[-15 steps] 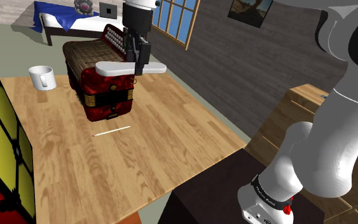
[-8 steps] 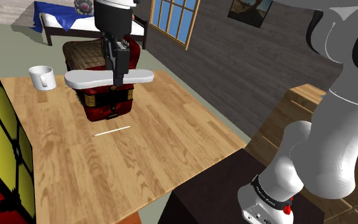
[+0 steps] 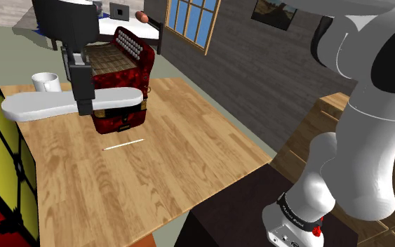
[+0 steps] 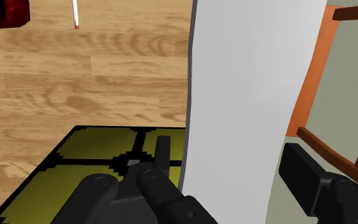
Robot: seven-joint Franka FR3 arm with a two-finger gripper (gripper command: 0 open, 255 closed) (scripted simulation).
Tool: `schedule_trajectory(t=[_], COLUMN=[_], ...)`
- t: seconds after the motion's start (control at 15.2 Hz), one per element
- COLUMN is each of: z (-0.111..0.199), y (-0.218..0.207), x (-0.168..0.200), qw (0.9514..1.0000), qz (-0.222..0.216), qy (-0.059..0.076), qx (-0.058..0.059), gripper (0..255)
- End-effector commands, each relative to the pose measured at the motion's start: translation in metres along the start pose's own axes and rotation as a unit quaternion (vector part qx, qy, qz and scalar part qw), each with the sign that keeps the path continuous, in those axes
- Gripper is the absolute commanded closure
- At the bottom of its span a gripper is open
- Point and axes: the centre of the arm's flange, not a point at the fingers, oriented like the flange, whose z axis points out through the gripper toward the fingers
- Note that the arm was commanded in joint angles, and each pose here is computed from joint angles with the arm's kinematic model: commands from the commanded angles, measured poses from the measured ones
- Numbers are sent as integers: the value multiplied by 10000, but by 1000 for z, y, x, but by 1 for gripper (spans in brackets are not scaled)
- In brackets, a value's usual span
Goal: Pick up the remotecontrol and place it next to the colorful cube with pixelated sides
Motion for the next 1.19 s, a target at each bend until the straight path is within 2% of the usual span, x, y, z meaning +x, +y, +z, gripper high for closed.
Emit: schedule_trajectory(t=[0.0,0.07,1.12], z=[0,1,85], y=[-15,-23,-22], x=[19,31,30], qw=[10000,10000,10000], qz=[6,6,6], qy=[3,3,3], qx=[-3,-3,-3], gripper=[255,255,255])
